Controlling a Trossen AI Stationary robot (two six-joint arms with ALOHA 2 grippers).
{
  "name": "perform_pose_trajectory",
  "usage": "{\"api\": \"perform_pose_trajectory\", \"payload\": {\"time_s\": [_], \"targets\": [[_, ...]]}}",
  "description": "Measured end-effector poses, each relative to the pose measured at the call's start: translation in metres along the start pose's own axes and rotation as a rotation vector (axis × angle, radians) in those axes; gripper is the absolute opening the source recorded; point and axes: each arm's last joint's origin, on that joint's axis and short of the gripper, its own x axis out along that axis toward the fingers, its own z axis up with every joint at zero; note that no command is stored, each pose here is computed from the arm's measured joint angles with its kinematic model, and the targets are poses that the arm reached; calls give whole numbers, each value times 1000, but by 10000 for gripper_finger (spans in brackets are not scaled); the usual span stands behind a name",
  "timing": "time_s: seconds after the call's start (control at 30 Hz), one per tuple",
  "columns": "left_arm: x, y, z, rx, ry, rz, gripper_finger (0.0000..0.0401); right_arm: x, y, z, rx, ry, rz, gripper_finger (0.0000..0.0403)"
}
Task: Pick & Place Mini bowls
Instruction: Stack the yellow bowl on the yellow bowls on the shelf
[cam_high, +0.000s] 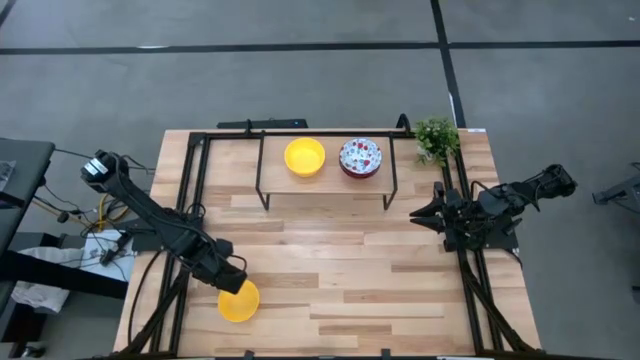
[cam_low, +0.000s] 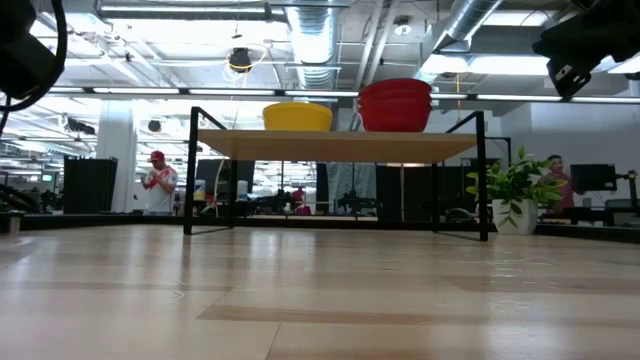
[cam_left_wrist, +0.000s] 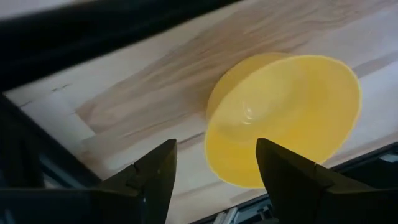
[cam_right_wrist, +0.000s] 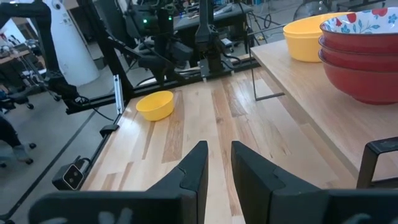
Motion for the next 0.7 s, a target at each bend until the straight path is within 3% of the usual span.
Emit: {"api": "perform_pose_trajectory", "payload": {"time_s": [0.2,0.7], "targets": [[14,2,3,8,15,-53,218,0,0,0,1,0,-1,61],[34,17,9,-7,34,23,218,0,0,0,5,0,-2,61]]}}
